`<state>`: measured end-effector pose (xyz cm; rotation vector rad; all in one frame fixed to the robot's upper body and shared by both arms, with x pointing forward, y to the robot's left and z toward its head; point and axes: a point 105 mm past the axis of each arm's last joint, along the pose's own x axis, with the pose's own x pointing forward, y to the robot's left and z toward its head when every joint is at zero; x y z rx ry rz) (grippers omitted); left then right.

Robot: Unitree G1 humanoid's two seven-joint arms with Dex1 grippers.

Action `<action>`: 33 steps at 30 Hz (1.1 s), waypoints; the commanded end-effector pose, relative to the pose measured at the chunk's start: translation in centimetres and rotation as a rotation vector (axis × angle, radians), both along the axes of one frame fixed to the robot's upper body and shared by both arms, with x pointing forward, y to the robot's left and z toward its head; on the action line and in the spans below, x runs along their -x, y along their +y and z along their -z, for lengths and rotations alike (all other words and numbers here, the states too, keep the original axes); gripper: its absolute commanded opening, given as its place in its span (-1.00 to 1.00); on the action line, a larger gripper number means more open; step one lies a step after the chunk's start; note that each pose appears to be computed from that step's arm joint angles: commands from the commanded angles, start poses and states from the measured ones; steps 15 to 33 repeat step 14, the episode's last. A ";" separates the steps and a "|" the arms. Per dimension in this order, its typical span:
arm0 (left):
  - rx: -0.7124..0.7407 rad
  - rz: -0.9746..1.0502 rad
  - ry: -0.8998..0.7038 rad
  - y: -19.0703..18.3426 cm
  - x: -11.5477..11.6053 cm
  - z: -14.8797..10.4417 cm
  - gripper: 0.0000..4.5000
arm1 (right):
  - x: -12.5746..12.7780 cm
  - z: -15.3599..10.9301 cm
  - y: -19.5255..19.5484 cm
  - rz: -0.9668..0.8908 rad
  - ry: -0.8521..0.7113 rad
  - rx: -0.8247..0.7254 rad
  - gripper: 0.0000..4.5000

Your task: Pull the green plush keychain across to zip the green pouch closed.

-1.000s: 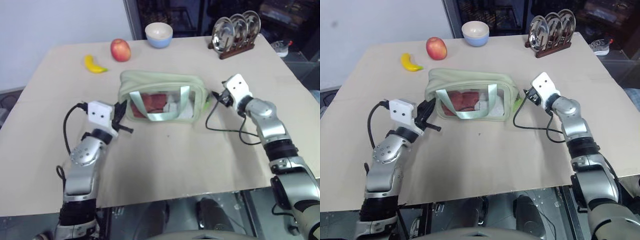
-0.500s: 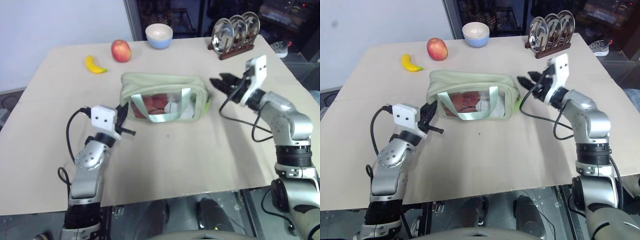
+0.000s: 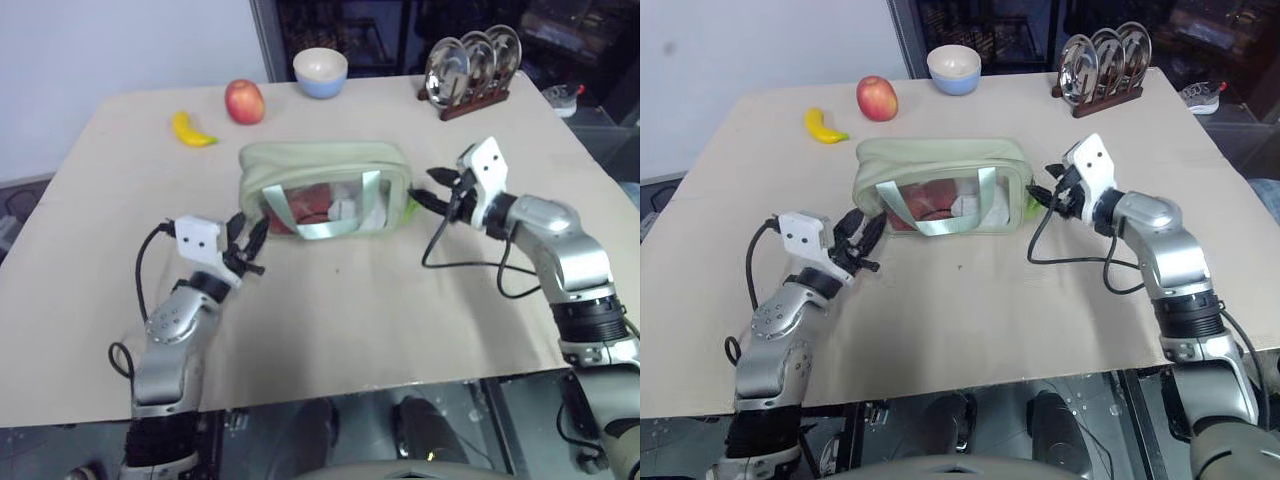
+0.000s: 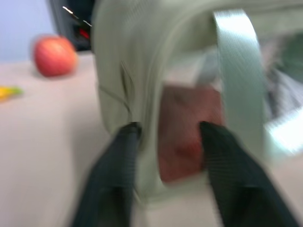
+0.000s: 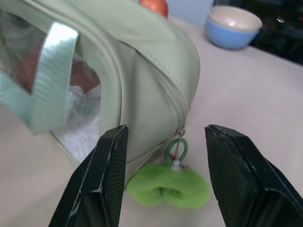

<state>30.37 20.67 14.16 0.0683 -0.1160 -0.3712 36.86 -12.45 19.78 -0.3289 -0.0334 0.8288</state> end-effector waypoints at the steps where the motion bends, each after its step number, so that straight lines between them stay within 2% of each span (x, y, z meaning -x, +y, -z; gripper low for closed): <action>1: -0.028 0.102 -0.019 1.2 2.3 -2.2 0.09 | 2.5 -1.0 -0.9 -0.085 -0.068 0.075 0.72; 2: -0.040 0.114 -0.014 1.6 2.8 -2.3 0.09 | 3.0 -0.8 -1.2 -0.096 -0.063 0.088 0.94; 3: -0.066 0.138 -0.005 1.9 3.6 -2.5 0.09 | 3.7 -0.6 -1.8 -0.103 -0.050 0.098 0.97; 6: -0.097 0.175 0.044 3.2 5.6 -2.6 0.09 | 5.5 -0.4 -3.6 -0.094 -0.026 0.123 0.97; 11: -0.127 0.139 0.089 5.0 7.3 -2.8 0.09 | 7.2 -0.4 -6.5 -0.007 -0.018 0.178 0.97; 14: -0.124 0.123 0.103 5.2 7.5 -2.7 0.09 | 7.9 -0.1 -7.1 0.026 -0.005 0.177 0.97; 33: -0.124 0.123 0.103 5.2 7.5 -2.7 0.09 | 7.9 -0.1 -7.1 0.026 -0.005 0.177 0.97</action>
